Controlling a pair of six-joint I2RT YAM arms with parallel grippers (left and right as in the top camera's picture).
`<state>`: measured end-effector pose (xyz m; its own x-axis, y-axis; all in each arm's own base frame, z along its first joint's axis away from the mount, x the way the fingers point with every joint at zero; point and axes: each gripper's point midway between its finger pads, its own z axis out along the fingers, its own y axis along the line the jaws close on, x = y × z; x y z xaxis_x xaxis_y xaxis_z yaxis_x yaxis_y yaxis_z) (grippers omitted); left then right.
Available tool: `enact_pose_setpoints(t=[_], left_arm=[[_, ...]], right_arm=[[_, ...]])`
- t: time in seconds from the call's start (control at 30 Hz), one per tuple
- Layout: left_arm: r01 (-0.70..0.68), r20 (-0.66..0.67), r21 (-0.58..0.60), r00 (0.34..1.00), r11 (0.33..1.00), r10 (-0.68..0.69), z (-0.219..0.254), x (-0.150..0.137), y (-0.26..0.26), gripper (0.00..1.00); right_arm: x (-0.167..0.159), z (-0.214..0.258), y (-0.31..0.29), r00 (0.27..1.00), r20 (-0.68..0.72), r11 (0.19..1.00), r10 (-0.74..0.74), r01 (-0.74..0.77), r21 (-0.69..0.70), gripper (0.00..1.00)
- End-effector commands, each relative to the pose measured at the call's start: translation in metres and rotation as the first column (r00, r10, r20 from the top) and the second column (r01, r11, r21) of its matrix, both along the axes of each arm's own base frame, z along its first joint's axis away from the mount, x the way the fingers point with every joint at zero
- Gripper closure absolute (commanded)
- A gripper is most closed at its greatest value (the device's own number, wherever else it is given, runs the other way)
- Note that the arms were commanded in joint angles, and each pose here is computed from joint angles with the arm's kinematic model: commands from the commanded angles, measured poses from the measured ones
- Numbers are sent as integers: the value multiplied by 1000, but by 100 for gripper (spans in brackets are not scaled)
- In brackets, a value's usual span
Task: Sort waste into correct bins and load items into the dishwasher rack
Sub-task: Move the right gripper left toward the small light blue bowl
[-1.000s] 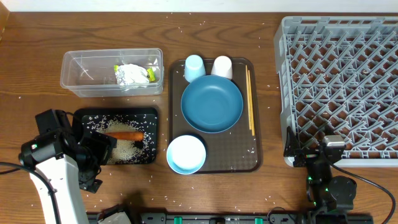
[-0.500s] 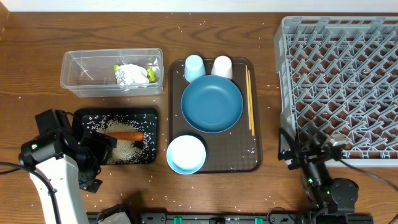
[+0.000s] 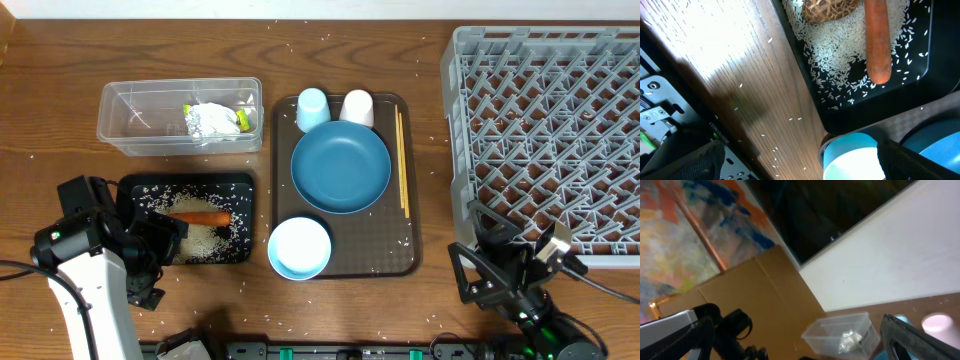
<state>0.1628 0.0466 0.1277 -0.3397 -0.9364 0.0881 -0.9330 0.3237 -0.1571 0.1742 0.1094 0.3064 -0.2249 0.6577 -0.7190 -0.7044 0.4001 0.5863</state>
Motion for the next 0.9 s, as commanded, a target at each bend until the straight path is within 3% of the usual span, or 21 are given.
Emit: enact_pose_setpoints(t=[0.0, 0.2, 0.47, 0.7, 0.87], left_arm=[[-18, -11, 5, 1000, 1000, 18, -1, -2, 2, 2], [-18, -11, 5, 1000, 1000, 18, -1, -2, 2, 2], [-18, -10, 5, 1000, 1000, 18, -1, -2, 2, 2], [-18, -11, 5, 1000, 1000, 18, -1, -2, 2, 2], [-18, -10, 5, 1000, 1000, 18, -1, -2, 2, 2]], right_arm=[[-8, 26, 3, 999, 50, 998, -4, 7, -64, 1], [5, 54, 12, 999, 16, 991, 41, -39, -129, 1], [41, 68, 59, 960, -62, 926, 272, -278, -254, 1], [45, 42, 165, 840, -139, 757, 525, -535, -375, 1], [43, -27, 229, 813, -339, 623, 474, -582, -523, 1]])
